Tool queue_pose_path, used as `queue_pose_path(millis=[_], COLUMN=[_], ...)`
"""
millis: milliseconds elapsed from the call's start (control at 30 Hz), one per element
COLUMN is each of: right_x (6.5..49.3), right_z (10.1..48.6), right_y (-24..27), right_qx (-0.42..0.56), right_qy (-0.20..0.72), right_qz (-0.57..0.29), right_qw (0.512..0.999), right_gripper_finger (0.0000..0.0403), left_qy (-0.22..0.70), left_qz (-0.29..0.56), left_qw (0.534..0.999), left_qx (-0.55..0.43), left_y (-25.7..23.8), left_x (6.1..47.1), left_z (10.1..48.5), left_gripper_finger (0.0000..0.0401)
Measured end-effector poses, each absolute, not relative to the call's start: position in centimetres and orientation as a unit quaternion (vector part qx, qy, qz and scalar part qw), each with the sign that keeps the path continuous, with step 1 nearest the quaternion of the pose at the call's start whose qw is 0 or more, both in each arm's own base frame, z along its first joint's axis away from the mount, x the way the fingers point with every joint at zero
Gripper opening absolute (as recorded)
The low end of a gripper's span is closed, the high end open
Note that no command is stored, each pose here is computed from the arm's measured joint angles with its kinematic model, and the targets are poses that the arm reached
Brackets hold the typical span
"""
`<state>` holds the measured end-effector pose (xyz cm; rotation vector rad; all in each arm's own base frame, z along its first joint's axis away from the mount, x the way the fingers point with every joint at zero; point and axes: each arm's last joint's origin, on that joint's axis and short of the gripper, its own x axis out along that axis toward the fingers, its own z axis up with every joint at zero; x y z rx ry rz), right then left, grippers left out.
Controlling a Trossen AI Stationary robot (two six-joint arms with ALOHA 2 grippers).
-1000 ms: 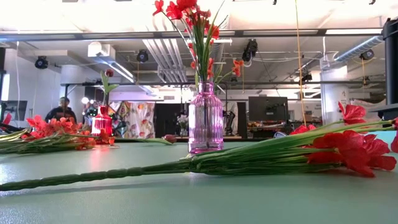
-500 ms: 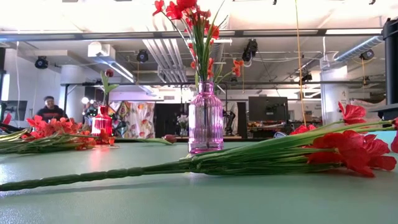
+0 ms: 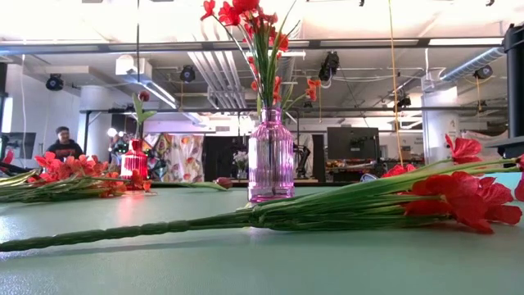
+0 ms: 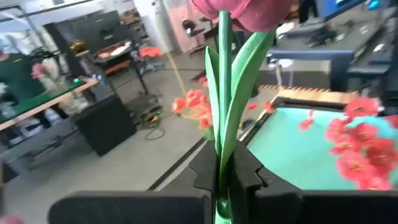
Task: Sort flowers into vase by color
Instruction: Put the right pink flower into the red vase
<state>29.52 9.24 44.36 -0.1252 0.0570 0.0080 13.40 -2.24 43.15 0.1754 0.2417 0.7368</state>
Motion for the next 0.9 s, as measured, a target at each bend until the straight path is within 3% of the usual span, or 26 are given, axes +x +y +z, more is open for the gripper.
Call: queue_pose_path(millis=[333, 733, 900], right_x=[28.7, 29.4, 29.5], right_z=[44.4, 42.6, 41.8], right_y=[8.8, 6.0, 4.0], right_qx=[-0.085, -0.136, -0.121], right_qy=[0.05, 0.137, 0.182], right_qz=[-0.015, -0.052, -0.085], right_qw=[0.995, 0.98, 0.972], right_gripper_finger=[0.0244, 0.0238, 0.0239], left_qy=[0.14, 0.125, 0.152], left_qz=[0.489, 0.485, 0.523], left_qw=[0.859, 0.865, 0.839], left_qx=[0.064, -0.017, -0.012], left_y=[2.3, 10.5, 12.8], left_x=[13.7, 14.3, 13.8], left_z=[42.9, 42.0, 40.2], left_gripper_finger=[0.0, 0.0, 0.0])
